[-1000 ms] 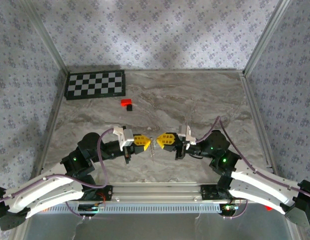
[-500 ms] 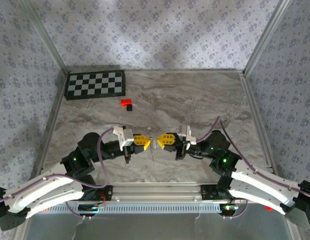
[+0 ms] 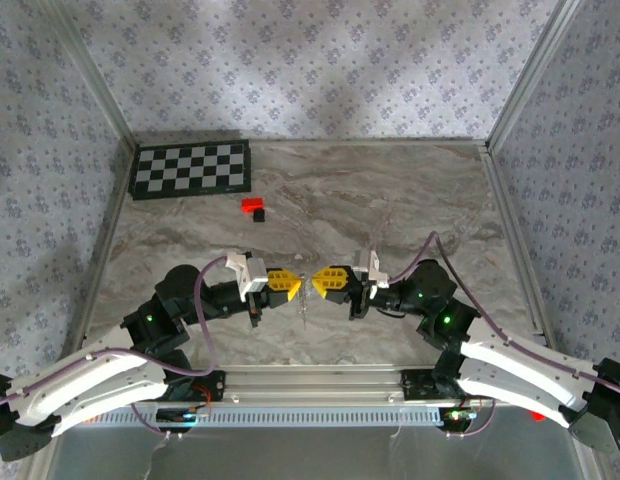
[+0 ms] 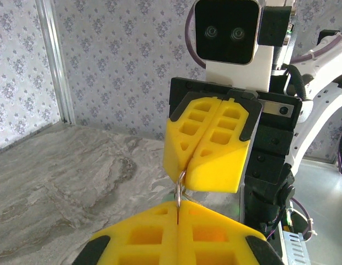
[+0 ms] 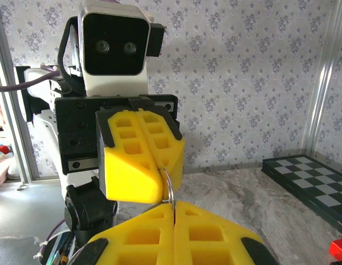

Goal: Put the keys on the keyring

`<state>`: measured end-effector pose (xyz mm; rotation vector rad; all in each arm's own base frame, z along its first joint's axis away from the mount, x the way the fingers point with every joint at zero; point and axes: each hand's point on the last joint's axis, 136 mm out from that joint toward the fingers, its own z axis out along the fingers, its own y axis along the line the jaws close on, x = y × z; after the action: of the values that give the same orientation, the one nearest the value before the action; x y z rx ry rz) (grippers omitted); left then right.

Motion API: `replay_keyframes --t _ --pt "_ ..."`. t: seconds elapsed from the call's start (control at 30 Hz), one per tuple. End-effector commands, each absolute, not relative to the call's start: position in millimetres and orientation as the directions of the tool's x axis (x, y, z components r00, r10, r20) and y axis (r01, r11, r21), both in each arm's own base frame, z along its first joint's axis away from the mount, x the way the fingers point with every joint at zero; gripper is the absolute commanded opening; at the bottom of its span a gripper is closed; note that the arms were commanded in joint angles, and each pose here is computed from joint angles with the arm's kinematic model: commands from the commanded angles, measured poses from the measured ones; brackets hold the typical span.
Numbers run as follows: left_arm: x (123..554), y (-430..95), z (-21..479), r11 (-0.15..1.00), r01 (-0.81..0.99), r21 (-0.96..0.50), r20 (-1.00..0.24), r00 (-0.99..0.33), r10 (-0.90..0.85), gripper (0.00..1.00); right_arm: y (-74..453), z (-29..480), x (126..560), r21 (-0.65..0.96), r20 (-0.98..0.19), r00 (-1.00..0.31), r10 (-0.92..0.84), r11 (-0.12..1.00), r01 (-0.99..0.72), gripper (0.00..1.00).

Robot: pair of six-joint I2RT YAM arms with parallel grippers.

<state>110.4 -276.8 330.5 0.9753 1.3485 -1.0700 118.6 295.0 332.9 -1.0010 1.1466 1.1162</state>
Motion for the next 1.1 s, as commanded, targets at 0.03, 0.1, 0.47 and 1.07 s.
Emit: replay_keyframes --t 0.03,0.1,0.47,1.07 --pt "109.9 -272.2 366.7 0.254 0.966 -0.041 -0.992 -0.010 -0.122 0.00 294.3 343.8 114.2 -0.032 -0.985 0.057 0.160 0.151 -0.988 0.00" --pt "110.1 -273.1 365.1 0.253 0.967 -0.042 -0.993 -0.012 -0.117 0.00 293.6 345.1 114.3 -0.034 -0.984 0.060 0.165 0.154 -0.988 0.00" --pt "111.0 -271.6 365.5 0.262 0.964 -0.041 -0.993 -0.011 -0.116 0.00 291.1 341.6 114.5 -0.023 -0.984 0.051 0.173 0.162 -0.986 0.00" --pt "109.6 -271.8 365.8 0.254 0.966 -0.039 -0.993 -0.008 -0.119 0.00 286.9 343.9 116.8 -0.016 -0.979 0.053 0.195 0.185 -0.983 0.00"
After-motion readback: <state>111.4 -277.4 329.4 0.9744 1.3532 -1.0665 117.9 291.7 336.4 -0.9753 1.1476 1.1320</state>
